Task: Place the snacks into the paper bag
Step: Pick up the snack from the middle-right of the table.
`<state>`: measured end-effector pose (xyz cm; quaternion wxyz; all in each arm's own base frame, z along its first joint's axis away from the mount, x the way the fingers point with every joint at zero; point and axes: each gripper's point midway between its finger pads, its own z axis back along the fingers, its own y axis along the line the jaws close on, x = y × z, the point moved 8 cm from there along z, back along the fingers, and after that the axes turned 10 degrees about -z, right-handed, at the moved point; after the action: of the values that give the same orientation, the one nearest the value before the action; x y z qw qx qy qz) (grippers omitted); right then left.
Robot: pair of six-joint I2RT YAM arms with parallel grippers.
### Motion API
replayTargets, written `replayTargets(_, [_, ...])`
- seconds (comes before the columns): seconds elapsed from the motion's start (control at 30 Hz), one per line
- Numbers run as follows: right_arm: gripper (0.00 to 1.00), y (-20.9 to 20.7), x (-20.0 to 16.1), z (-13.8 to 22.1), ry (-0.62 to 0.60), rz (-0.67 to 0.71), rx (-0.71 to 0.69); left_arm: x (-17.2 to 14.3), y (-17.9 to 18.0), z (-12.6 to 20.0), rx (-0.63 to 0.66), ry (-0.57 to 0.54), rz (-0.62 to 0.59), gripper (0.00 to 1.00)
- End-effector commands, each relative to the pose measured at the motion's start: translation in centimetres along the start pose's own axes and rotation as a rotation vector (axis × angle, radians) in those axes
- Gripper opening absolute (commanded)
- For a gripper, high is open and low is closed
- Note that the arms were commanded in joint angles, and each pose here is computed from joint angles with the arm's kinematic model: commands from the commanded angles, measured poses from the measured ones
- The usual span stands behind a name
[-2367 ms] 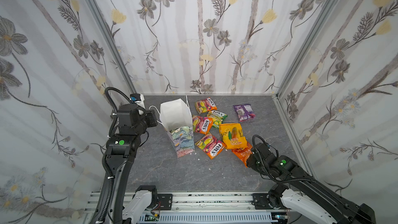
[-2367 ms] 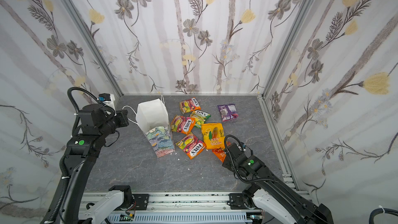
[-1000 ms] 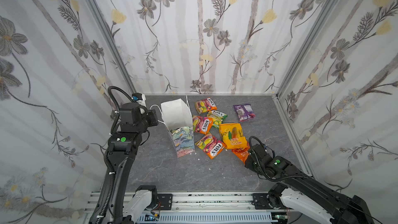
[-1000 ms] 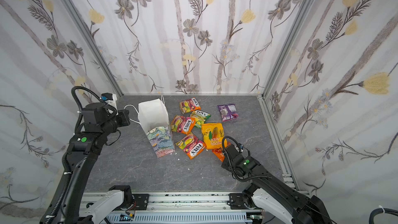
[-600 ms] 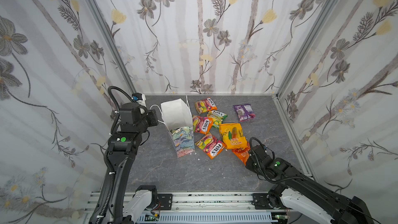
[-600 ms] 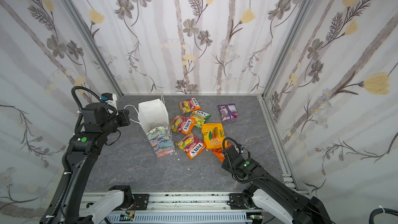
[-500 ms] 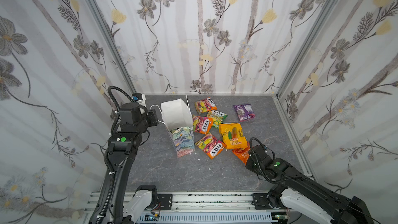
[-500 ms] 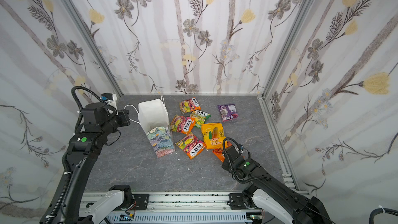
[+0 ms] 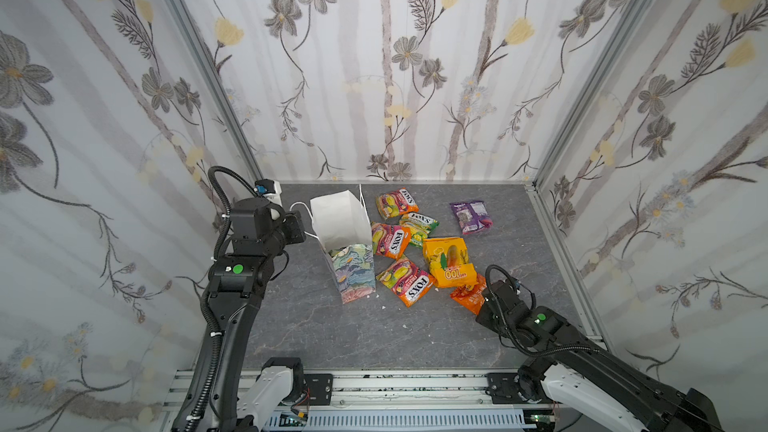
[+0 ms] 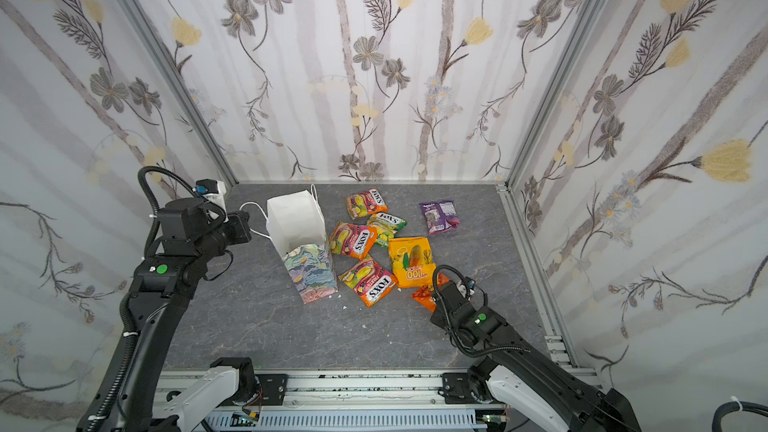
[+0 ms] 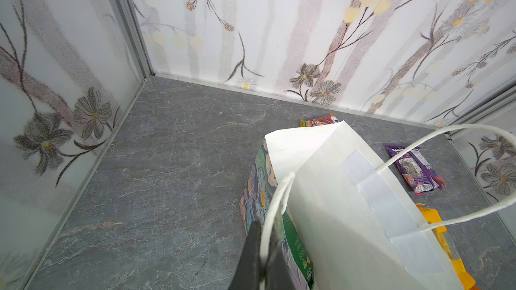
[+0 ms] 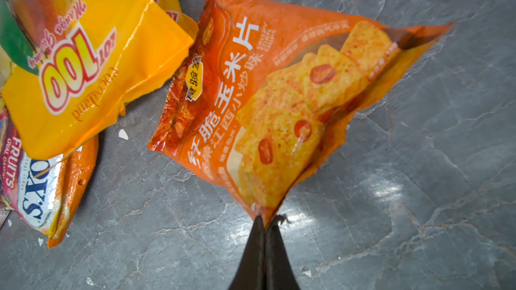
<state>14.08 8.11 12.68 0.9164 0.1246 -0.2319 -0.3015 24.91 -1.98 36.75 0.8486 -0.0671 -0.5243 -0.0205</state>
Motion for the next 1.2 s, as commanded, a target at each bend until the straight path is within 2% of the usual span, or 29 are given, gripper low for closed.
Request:
replayTargets(0.0, [0.00,-0.1,0.8,0.8,-0.059,-0.016,-0.016,0.4,0.0,0.2,-0.003,-0.020,-0.007,0.02])
replayTargets(0.3, [0.00,0.4,2.2,2.8,-0.146,0.000,-0.026,0.4,0.0,0.2,-0.001,-0.020,-0.007,0.02])
replayTargets(1.17, [0.00,2.5,4.6,6.2,-0.262,0.085,0.019,0.5,0.0,0.5,0.002,-0.031,-0.008,0.02])
